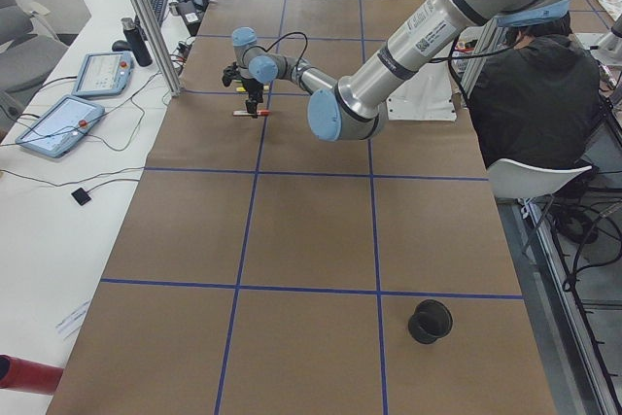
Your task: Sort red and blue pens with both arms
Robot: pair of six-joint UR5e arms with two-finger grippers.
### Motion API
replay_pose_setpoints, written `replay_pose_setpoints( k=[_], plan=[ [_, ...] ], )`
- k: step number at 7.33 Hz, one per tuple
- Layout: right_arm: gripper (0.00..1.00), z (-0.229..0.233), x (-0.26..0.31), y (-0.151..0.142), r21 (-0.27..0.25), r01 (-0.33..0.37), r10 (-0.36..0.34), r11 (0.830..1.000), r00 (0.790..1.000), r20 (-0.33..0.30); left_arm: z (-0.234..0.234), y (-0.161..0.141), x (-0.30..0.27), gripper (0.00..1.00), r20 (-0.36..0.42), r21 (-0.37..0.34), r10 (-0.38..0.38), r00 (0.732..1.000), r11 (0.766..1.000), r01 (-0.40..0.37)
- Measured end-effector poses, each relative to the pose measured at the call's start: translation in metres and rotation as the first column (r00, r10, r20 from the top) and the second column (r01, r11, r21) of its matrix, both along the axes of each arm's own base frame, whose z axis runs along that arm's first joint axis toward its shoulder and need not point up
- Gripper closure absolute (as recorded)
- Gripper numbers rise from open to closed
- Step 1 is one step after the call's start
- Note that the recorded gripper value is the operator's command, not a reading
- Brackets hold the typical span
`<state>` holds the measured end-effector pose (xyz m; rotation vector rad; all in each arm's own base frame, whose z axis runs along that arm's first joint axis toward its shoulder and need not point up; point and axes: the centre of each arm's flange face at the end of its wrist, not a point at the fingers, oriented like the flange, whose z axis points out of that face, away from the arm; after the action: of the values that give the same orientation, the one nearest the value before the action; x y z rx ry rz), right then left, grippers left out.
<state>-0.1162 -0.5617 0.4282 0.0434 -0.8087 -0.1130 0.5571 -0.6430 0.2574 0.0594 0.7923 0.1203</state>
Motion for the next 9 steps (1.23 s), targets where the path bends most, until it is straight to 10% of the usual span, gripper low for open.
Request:
replay_pose_setpoints(
  k=[3,9],
  plan=[
    [0.0,-0.013,-0.009,-0.01,0.017,0.009,-0.009,1.0,1.0,0.006,-0.001,0.005,0.019,0.44,-0.001,0.004,-0.009,1.0,1.0,0.009],
    [0.0,-0.022,-0.016,-0.015,0.031,0.016,-0.017,0.999,1.0,0.008,0.002,0.01,0.029,0.63,0.008,-0.012,-0.006,1.0,1.0,0.006]
  ],
)
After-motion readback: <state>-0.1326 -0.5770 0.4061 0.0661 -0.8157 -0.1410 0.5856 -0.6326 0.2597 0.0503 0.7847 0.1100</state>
